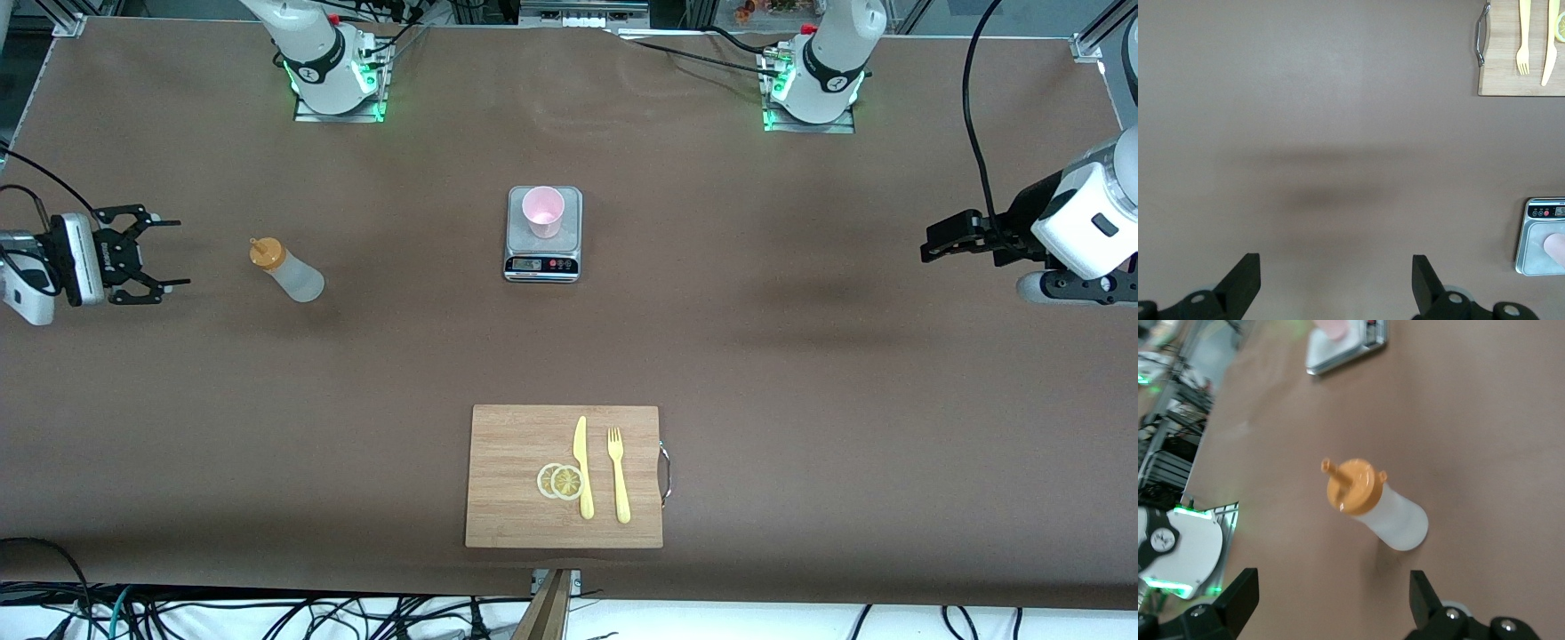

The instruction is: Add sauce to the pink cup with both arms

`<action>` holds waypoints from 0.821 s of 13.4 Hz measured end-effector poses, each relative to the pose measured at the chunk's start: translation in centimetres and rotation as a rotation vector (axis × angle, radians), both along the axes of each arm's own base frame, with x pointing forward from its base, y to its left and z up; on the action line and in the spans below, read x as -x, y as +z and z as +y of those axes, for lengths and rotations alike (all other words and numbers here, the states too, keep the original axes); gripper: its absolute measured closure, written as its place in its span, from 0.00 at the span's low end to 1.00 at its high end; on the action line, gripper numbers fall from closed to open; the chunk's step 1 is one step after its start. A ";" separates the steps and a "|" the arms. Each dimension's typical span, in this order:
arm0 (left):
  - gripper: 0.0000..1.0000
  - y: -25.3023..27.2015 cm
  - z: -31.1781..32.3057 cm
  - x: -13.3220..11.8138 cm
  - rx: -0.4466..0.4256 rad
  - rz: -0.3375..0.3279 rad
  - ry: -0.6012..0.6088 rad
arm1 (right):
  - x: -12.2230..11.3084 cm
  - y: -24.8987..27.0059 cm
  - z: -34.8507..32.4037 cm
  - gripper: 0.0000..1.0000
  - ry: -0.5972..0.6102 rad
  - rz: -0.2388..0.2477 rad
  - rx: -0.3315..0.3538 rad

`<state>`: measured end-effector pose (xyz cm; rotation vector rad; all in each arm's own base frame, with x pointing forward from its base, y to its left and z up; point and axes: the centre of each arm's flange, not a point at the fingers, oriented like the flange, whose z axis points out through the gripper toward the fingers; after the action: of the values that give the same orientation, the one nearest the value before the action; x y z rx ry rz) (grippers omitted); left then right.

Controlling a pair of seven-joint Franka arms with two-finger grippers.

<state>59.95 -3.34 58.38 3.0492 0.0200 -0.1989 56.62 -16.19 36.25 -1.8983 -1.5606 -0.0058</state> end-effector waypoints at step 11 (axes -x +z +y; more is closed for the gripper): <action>0.00 0.0 0.0 0.0 0.000 0.000 0.000 | -1.8 10.3 15.7 0.00 -0.680 0.082 0.720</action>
<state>59.96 -3.34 58.38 3.0492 0.0201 -0.1988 58.39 -0.51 46.52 -2.8674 -0.8323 0.3727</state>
